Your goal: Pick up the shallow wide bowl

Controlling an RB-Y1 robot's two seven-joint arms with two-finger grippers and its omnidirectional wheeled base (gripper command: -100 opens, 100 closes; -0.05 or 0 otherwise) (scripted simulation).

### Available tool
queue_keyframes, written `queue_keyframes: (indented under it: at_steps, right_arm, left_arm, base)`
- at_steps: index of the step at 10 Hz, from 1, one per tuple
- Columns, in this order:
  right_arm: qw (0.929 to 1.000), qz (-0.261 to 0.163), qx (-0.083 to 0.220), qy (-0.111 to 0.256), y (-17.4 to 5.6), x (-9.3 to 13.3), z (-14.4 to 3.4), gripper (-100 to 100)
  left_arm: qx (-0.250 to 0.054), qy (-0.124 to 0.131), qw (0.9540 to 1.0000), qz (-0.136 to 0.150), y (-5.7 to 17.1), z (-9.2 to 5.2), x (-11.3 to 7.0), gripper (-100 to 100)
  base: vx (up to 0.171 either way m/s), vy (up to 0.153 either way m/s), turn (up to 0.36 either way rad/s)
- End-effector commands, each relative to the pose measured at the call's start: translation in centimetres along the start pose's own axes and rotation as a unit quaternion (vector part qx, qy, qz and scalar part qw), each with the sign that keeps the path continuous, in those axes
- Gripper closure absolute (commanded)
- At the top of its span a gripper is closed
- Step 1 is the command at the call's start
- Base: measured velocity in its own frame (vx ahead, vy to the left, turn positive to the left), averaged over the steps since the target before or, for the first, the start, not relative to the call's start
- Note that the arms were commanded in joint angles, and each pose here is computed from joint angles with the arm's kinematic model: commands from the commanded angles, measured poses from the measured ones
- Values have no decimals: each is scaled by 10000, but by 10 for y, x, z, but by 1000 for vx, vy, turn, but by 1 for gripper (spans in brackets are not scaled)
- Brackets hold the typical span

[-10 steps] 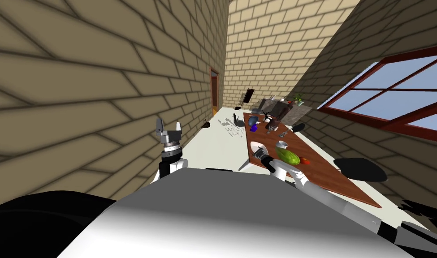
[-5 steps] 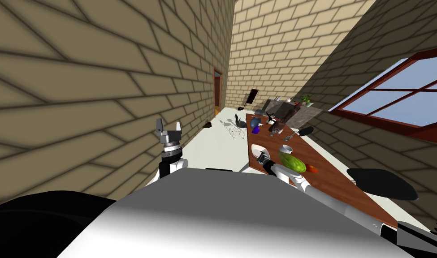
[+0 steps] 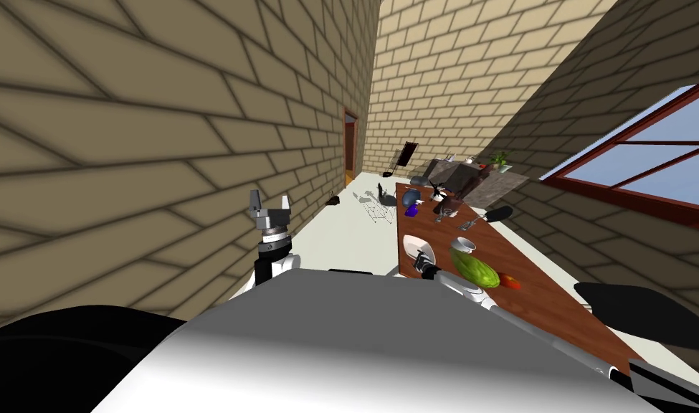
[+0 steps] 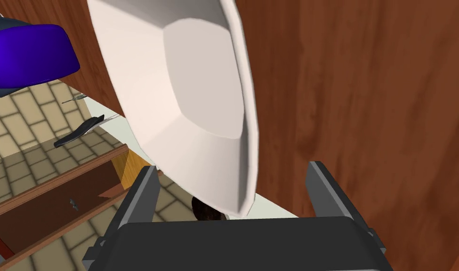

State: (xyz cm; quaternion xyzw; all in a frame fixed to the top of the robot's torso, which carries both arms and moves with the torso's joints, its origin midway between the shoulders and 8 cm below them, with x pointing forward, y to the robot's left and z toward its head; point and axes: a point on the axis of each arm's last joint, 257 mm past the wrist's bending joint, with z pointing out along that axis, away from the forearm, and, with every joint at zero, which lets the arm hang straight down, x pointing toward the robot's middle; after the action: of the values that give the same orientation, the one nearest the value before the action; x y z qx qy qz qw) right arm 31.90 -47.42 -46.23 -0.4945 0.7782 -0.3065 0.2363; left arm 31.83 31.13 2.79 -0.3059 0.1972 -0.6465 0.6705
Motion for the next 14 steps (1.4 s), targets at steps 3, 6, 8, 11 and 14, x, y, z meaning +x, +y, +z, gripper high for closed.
queue_keyframes:
  at_steps: [3,6,8,11,14]
  right_arm:
    - [10000,57,25,56,6,-1,7,-100]
    - [10000,63,28,62,6,-1,9,100]
    - [10000,65,14,60,8,-1,8,100]
    - [10000,65,23,61,6,-1,8,0]
    - [10000,24,12,20,1,0,3,100]
  left_arm:
    - [0,0,10000,0,0,0,0,0]
    - [0,0,10000,0,0,0,0,0]
    - [0,0,10000,0,0,0,0,0]
    - [0,0,10000,0,0,0,0,0]
    - [0,0,10000,-1,0,0,0,0]
  base:
    - [9,-26,49]
    - [11,-21,24]
    - [0,0,0]
    - [0,0,0]
    - [-18,35,-69]
